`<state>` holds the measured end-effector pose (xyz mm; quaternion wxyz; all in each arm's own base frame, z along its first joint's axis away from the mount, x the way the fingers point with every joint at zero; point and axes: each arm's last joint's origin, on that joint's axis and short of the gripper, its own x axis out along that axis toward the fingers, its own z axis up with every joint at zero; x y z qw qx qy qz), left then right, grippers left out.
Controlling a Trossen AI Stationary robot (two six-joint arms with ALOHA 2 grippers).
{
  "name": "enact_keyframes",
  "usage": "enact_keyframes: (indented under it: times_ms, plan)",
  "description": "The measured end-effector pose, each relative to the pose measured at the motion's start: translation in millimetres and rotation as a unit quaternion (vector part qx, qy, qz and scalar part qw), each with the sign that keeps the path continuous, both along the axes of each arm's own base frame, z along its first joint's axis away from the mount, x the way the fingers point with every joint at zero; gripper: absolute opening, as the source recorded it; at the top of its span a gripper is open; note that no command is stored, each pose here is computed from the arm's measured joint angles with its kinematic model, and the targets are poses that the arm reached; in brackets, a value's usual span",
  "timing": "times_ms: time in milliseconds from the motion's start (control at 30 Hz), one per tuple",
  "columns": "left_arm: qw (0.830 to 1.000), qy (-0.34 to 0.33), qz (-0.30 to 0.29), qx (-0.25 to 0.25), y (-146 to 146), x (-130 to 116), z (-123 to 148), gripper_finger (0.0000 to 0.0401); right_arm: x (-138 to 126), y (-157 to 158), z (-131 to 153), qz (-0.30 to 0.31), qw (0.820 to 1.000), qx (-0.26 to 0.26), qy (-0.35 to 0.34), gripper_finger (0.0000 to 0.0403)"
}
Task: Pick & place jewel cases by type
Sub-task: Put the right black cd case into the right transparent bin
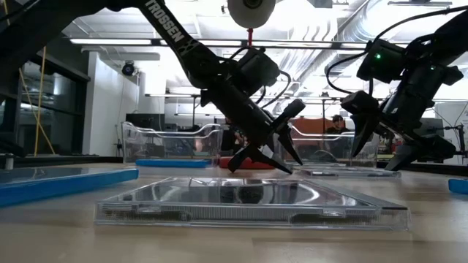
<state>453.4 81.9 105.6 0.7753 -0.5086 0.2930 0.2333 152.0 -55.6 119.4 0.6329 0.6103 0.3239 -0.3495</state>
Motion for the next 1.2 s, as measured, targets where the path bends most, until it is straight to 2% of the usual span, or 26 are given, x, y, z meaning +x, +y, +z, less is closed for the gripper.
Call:
enact_keyframes:
  times_ms: [300, 433, 1000, 1100, 1200]
  plan:
    - [0.998, 0.016, -0.033, -0.054, -0.1, 19.8, -8.3, 0.0119, 3.1, -1.4, 2.0, -0.004, 1.000, -0.011, -0.020, 0.0312]
    - [0.999, 0.029, -0.014, -0.032, -1.6, 19.5, -9.2, 0.0119, 3.1, -1.5, 2.0, -0.001, 1.000, -0.014, -0.020, 0.0312]
    - [0.999, 0.031, -0.023, -0.026, -1.3, 19.1, -9.5, 0.0119, 4.2, -1.8, 7.3, 0.018, 0.998, -0.039, -0.045, 0.0312]
    - [0.999, 0.031, -0.027, -0.025, -1.4, 19.1, -9.5, 0.0119, 2.3, -2.4, 12.6, 0.006, 0.997, -0.060, -0.057, 0.0312]
    - [0.999, 0.032, -0.029, -0.023, -1.4, 19.0, -9.5, 0.0119, 2.6, -6.6, 22.4, -0.024, 0.990, -0.115, -0.084, 0.0312]
